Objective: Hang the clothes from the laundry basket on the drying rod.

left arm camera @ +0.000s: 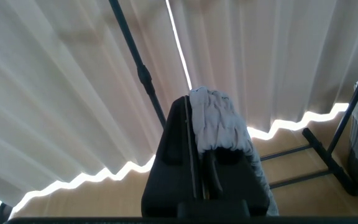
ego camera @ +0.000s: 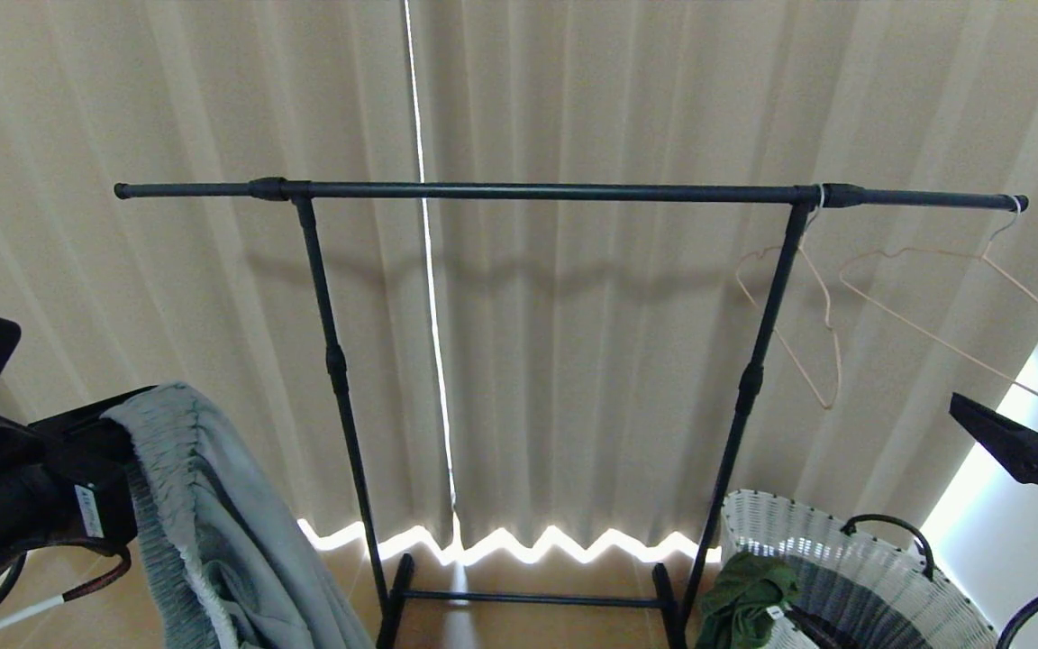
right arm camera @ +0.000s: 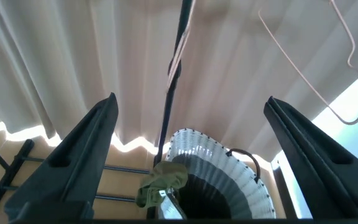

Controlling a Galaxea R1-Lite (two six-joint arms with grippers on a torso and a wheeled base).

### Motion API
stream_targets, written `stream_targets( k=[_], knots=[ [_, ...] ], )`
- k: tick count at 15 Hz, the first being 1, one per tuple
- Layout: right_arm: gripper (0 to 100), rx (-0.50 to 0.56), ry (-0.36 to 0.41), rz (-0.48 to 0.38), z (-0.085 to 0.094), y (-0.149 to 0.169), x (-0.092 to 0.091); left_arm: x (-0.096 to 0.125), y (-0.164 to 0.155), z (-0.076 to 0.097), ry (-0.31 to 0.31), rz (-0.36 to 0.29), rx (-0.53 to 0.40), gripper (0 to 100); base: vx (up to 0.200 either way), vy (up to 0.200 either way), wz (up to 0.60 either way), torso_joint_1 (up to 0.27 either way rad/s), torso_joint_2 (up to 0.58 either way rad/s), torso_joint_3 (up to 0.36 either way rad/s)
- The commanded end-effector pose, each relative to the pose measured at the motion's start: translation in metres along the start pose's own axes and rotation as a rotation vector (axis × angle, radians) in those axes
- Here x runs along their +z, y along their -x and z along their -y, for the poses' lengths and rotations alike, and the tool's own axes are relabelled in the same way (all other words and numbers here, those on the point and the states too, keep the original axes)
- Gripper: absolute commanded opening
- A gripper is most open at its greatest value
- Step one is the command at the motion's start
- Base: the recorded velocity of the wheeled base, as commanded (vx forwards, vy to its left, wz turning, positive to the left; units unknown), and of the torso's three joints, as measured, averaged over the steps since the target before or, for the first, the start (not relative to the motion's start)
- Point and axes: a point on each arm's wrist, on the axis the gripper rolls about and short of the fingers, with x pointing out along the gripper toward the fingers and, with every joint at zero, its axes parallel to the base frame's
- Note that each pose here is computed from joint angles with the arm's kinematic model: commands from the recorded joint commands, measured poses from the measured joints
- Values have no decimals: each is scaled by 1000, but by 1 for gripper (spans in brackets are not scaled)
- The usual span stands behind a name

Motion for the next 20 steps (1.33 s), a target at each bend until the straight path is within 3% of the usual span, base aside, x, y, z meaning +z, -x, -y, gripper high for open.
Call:
stream_targets(
  k=[1,6,20],
  knots=[
    [100,2,1,-6,0,-1,-1,-3,-1,1,-3,-11,-5,0,0,0,0,0,0,0],
    [100,4,3,-16,-1,-3,-2,-6,0,2,-19,-18,-8,0,0,0,0,0,0,0],
    [100,2,2,-10,-1,-3,-1,-9,1,2,-24,-28,-11,0,0,-200,0,3,1,1]
  ],
)
